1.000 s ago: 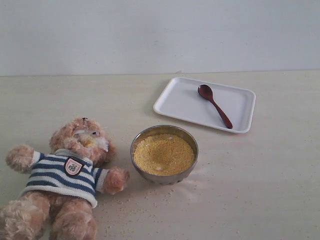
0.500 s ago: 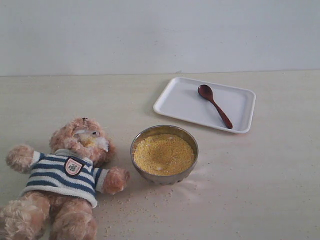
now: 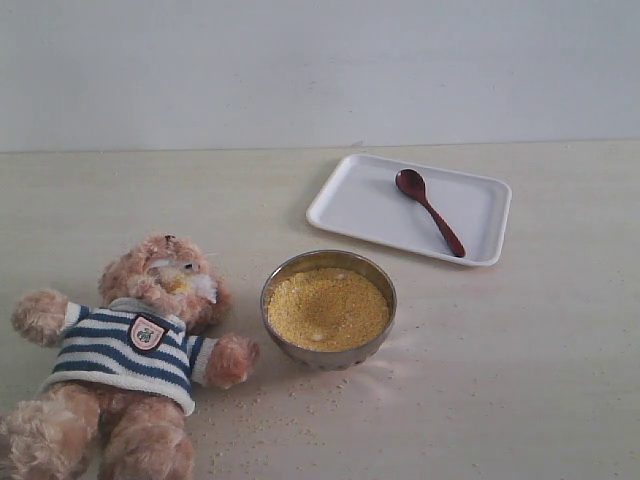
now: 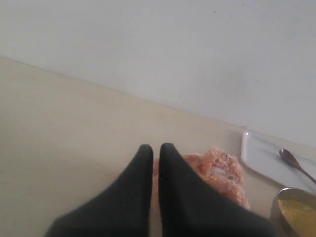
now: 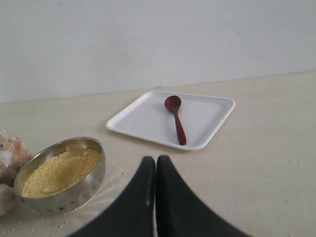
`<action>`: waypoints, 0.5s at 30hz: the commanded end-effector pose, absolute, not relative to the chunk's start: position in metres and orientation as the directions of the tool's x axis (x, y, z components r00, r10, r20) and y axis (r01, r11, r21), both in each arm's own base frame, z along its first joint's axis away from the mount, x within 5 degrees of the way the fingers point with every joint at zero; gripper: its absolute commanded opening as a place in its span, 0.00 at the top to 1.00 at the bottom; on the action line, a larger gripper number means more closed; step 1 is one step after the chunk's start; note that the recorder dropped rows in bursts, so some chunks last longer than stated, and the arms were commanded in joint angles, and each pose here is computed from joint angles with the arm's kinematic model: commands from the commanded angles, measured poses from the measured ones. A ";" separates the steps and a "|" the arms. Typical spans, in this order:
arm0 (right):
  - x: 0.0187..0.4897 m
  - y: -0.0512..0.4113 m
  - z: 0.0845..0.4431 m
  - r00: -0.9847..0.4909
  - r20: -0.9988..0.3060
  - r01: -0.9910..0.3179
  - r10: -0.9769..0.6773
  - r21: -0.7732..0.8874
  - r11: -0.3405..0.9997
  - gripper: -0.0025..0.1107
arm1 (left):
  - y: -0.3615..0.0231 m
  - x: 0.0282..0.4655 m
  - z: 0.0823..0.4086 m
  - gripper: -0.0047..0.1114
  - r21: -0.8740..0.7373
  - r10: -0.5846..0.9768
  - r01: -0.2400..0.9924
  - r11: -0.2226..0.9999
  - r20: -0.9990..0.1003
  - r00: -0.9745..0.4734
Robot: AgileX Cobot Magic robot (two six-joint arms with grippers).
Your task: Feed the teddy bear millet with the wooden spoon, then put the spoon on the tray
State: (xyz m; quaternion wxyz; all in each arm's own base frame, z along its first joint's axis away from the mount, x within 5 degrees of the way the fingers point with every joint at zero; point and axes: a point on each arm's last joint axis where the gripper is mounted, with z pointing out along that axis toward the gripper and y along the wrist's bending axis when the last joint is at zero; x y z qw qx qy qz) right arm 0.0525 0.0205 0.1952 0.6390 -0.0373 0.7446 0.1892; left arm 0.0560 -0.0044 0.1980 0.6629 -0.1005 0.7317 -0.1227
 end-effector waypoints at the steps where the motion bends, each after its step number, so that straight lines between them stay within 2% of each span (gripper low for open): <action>1: 0.052 0.020 0.196 -0.171 -0.968 -0.295 0.184 0.229 0.928 0.98 | -0.005 0.056 0.196 0.92 -0.248 -0.244 0.026 0.968 -0.963 -0.113; 15: 0.052 0.020 0.196 -0.171 -0.968 -0.295 0.184 0.229 0.928 0.98 | -0.005 0.056 0.195 0.92 -0.248 -0.243 0.026 0.968 -0.962 -0.125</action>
